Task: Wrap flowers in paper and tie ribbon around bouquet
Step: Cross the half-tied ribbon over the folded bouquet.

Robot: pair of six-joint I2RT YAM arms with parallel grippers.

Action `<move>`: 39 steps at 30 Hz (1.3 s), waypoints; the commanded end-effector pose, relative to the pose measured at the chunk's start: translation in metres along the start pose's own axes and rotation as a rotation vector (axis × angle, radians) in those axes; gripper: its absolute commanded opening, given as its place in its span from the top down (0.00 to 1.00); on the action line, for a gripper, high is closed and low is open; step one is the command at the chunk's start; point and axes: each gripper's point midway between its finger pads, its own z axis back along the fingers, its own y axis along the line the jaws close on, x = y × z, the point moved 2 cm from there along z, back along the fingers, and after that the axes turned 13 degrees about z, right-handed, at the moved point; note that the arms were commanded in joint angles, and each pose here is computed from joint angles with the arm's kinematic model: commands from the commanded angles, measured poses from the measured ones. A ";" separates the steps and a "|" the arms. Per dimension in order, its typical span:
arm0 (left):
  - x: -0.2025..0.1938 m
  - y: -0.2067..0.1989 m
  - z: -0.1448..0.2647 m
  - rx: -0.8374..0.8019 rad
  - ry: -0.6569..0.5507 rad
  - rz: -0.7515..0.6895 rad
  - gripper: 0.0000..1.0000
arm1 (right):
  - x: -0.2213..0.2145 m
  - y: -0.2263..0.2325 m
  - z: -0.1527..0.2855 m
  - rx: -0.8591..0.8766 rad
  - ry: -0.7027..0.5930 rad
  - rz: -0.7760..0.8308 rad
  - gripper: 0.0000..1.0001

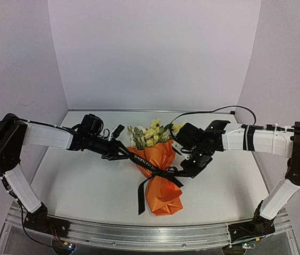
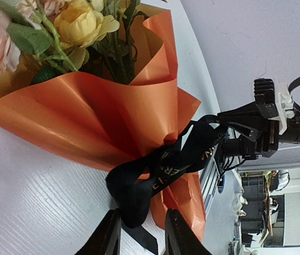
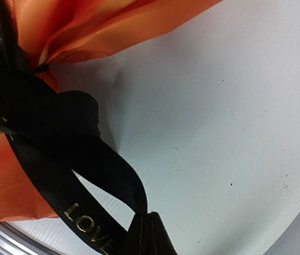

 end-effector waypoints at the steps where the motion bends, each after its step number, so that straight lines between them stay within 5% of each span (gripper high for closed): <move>1: 0.016 -0.020 0.002 -0.060 -0.079 -0.012 0.62 | 0.016 0.007 0.012 0.027 -0.059 0.002 1.00; 14: 0.000 -0.026 0.025 0.044 -0.278 0.200 0.46 | 0.009 0.010 0.007 0.034 -0.068 -0.020 1.00; 27: -0.009 -0.023 -0.008 0.021 -0.326 0.445 0.46 | 0.001 0.012 0.006 0.035 -0.075 -0.032 1.00; 39: 0.007 -0.024 -0.036 -0.033 -0.320 0.492 0.50 | 0.003 0.012 0.004 0.034 -0.083 -0.037 1.00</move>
